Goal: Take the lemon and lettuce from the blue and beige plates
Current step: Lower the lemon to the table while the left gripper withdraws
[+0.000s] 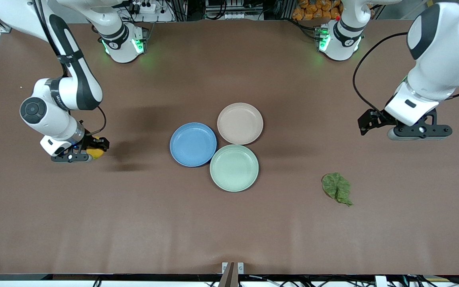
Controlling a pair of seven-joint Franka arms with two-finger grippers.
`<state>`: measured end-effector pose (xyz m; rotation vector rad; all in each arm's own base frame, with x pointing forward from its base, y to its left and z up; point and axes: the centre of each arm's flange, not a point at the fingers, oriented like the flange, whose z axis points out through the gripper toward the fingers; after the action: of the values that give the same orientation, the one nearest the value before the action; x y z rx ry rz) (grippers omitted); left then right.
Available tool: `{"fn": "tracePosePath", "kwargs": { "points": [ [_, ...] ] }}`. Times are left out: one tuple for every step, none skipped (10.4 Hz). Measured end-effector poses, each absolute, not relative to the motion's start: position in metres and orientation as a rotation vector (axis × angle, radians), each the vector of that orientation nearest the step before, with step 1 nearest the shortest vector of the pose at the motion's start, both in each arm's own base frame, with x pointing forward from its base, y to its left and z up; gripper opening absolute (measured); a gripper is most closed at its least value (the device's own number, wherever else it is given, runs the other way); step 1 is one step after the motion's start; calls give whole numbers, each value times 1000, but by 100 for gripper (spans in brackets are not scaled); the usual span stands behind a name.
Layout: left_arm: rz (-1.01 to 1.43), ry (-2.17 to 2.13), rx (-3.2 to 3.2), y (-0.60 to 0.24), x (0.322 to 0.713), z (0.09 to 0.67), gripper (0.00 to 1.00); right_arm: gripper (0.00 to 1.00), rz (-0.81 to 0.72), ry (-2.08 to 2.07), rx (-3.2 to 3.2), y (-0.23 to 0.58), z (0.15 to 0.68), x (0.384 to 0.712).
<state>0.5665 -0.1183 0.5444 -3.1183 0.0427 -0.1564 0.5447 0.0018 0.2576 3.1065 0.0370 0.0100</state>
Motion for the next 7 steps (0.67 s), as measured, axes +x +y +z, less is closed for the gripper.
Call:
{"fn": "tracePosePath", "kwargs": {
  "points": [
    [-144,44,-3117,-119,565,556,100,63,33,39,3107,2,248,542],
    [-125,42,-3120,-119,564,565,100,63,40,41,3108,2,237,539],
    [-98,37,-3129,-120,561,574,100,63,38,43,3108,3,227,538],
    [-72,33,-3141,-121,558,584,100,63,30,44,3107,3,219,538],
    [-52,33,-3148,-121,555,594,100,63,15,44,3107,3,212,536],
    [-48,36,-3149,-123,553,605,100,63,8,45,3107,3,206,536],
    [-53,39,-3150,-123,552,613,100,63,14,46,3107,3,198,535]
  ]
}}
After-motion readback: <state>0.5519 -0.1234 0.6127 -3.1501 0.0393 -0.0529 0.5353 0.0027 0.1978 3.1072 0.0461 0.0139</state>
